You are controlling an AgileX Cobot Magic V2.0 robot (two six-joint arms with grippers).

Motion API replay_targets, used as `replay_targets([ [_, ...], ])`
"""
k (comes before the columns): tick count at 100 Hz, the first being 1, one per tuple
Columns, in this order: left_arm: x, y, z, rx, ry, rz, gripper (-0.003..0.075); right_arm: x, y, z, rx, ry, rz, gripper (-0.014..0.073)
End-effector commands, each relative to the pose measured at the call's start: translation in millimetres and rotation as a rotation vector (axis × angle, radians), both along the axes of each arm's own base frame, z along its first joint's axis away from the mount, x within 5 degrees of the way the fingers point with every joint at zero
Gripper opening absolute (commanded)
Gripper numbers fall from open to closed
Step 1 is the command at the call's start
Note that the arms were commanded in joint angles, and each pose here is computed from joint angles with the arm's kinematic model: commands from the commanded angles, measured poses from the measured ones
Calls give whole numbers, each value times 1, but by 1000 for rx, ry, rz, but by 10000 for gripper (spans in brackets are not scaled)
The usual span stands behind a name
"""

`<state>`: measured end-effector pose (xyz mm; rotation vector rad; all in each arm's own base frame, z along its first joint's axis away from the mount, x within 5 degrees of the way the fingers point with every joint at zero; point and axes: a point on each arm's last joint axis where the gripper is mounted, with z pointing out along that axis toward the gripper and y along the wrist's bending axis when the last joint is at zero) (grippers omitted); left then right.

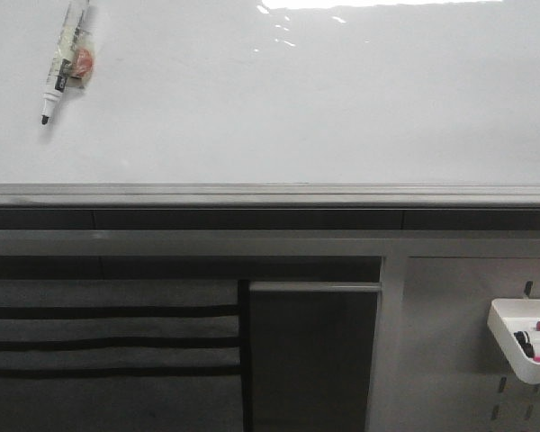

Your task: Write number 3 on whiteboard

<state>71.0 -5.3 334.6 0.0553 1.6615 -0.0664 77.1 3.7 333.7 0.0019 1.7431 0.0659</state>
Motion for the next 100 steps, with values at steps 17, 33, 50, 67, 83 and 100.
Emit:
replay_targets([
  [17, 1, -1, 16, -19, -86, -9, -18, 3, -1, 19, -10, -113, -8, -74],
  [33, 1, -1, 16, -19, -86, -9, -18, 3, -1, 19, -10, -111, -8, -74],
  [50, 1, 0, 14, 18, -81, 1, -11, 3, -1, 17, -11, -87, -7, -15],
  [67, 1, 2, 15, 97, -88, 21, 261, 3, -1, 16, -19, -80, -8, 317],
  [83, 1, 2, 15, 90, -91, 19, 430, 3, -1, 16, -19, -80, -8, 394],
  [100, 1, 2, 15, 90, -91, 19, 430, 3, -1, 16, -19, -80, -8, 393],
])
